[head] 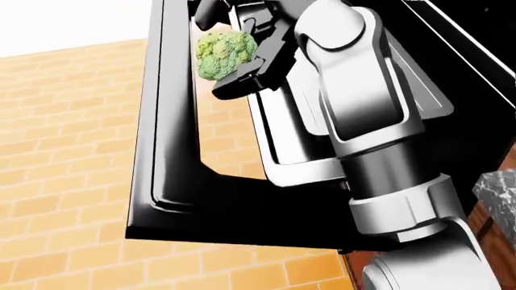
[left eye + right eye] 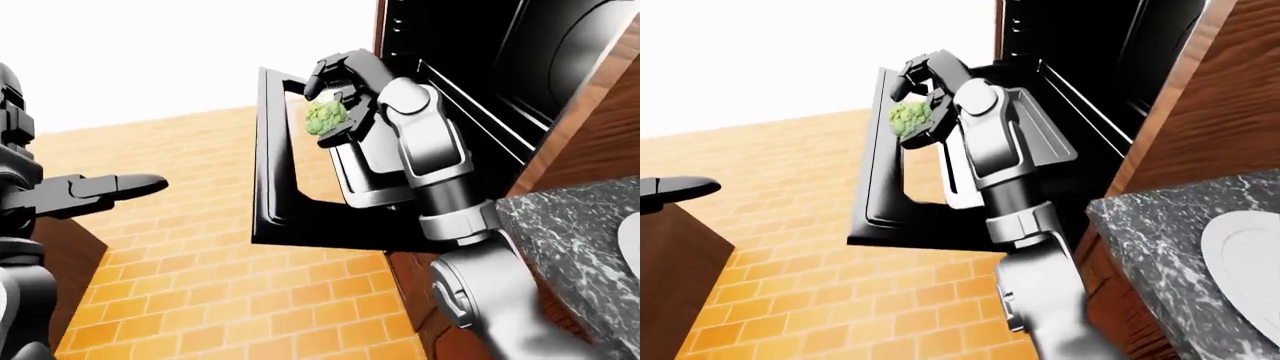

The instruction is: Pick the broccoli from the oven and place it on the plate on the counter.

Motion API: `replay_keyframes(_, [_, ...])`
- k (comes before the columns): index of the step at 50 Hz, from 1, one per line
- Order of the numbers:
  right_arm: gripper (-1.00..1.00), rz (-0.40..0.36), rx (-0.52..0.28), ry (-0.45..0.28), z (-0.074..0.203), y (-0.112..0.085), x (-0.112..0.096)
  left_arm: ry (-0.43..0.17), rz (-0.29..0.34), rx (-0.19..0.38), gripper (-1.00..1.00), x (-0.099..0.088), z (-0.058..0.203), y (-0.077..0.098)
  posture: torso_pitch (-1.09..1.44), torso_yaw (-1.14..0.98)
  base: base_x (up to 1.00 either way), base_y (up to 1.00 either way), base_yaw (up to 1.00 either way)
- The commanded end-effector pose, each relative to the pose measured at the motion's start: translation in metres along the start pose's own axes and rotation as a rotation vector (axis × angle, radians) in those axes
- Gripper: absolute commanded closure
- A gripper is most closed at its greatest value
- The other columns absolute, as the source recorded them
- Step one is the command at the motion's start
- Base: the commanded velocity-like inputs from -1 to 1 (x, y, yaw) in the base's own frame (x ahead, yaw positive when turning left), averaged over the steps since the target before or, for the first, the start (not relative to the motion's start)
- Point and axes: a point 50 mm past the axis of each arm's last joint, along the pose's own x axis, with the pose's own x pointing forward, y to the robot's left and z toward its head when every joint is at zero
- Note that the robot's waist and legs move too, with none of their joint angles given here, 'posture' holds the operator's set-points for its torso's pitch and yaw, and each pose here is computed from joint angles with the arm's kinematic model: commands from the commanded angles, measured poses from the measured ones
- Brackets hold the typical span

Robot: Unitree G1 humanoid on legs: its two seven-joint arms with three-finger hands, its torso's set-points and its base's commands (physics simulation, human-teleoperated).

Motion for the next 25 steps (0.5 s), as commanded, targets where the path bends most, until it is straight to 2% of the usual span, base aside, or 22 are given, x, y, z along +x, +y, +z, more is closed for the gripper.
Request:
replay_keyframes(1, [1.00, -0.031, -0.034, -0.097, 0.025, -0.006, -0.004, -0.044, 0.014, 0.011, -1.00, 0.002, 0.007, 0.002, 0.00, 0.00, 0.00, 0.00, 0.00])
replay_keyframes(8, [1.00, -0.035, -0.010, -0.123, 0.027, -0.006, -0.005, -0.045, 0.010, 0.011, -1.00, 0.002, 0.006, 0.001, 0.00, 0.00, 0.00, 0.00, 0.00])
replay_keyframes(9, [1.00, -0.018, -0.038, -0.137, 0.027, -0.004, -0.006, -0.043, 0.011, 0.010, -1.00, 0.002, 0.006, 0.001, 0.00, 0.00, 0.00, 0.00, 0.00])
replay_keyframes(10, [1.00, -0.043, -0.029, -0.129, 0.027, -0.006, -0.006, -0.043, 0.007, 0.013, -1.00, 0.002, 0.005, 0.000, 0.00, 0.00, 0.00, 0.00, 0.00])
replay_keyframes(11, [1.00, -0.044, 0.020, -0.157, 0.029, -0.007, -0.007, -0.043, 0.008, 0.012, -1.00, 0.002, 0.006, 0.001, 0.00, 0.00, 0.00, 0.00, 0.00])
replay_keyframes(15, [1.00, -0.075, 0.017, -0.185, 0.036, -0.011, -0.009, -0.042, 0.009, 0.012, -1.00, 0.001, 0.005, 0.001, 0.00, 0.00, 0.00, 0.00, 0.00])
replay_keyframes(16, [1.00, -0.060, 0.001, -0.206, 0.038, -0.009, -0.011, -0.041, 0.010, 0.012, -1.00, 0.001, 0.005, 0.001, 0.00, 0.00, 0.00, 0.00, 0.00])
replay_keyframes(20, [1.00, -0.091, 0.014, -0.216, 0.040, -0.012, -0.012, -0.040, 0.012, 0.013, -1.00, 0.000, 0.005, 0.002, 0.00, 0.00, 0.00, 0.00, 0.00])
replay_keyframes(22, [1.00, -0.093, 0.032, -0.252, 0.046, -0.014, -0.015, -0.039, 0.011, 0.013, -1.00, 0.000, 0.004, 0.002, 0.00, 0.00, 0.00, 0.00, 0.00])
replay_keyframes(24, [1.00, -0.126, 0.034, -0.277, 0.049, -0.017, -0.017, -0.039, 0.010, 0.012, -1.00, 0.000, 0.003, 0.002, 0.00, 0.00, -0.08, 0.00, -0.96])
replay_keyframes(25, [1.00, -0.108, 0.026, -0.269, 0.048, -0.016, -0.016, -0.037, 0.012, 0.013, -1.00, 0.000, 0.002, 0.002, 0.00, 0.00, -0.14, 0.00, -1.00])
